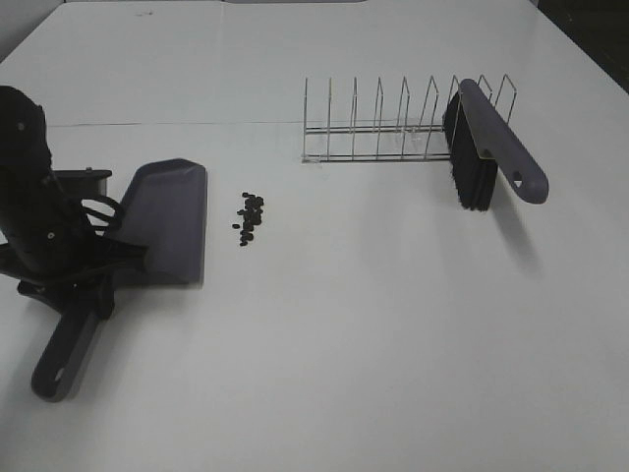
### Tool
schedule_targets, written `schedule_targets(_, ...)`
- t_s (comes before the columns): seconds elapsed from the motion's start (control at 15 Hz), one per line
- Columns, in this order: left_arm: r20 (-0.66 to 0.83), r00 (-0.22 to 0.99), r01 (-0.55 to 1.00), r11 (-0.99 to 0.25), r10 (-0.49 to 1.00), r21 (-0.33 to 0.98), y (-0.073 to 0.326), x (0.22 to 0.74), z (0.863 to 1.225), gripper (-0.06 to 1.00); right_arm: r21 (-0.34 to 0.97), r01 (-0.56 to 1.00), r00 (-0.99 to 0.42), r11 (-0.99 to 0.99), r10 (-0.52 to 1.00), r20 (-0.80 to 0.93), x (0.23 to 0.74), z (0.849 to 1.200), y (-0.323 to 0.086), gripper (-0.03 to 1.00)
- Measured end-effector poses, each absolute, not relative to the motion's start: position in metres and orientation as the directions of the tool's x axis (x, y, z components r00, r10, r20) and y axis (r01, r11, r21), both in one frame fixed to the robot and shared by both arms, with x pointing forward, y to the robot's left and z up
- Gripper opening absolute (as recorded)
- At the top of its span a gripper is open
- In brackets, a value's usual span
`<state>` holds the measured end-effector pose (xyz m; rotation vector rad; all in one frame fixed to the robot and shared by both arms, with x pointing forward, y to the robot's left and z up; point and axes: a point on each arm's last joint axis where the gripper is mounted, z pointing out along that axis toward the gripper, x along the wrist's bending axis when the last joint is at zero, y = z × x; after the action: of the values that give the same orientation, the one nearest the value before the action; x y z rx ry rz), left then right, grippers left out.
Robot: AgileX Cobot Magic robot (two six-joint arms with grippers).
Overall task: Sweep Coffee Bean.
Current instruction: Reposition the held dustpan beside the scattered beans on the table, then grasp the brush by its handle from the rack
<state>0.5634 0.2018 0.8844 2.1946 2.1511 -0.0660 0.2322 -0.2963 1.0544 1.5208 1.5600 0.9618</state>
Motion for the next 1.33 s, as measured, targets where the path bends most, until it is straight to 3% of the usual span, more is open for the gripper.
schedule_targets(0.27,-0.11,0.03,0.99,-0.015,0.994,0.142,0.202,0.564,0.922,0.32,0.896,0.443,-0.021,0.015,1.0,-0.006,0.232,1.054,-0.296,0.86)
schedule_targets(0.93,-0.109,0.027,0.991,-0.012,0.994,0.135,0.202,0.563,0.924,0.32,0.896,0.443,-0.021,0.015,1.0,-0.006,0.232,1.054,-0.296,0.86)
schedule_targets(1.33,-0.109,0.027,0.991,-0.012,0.994,0.135,0.202,0.563,0.924,0.32,0.896,0.439,-0.103,-0.056,0.988,0.113,0.232,1.056,-0.285,0.86)
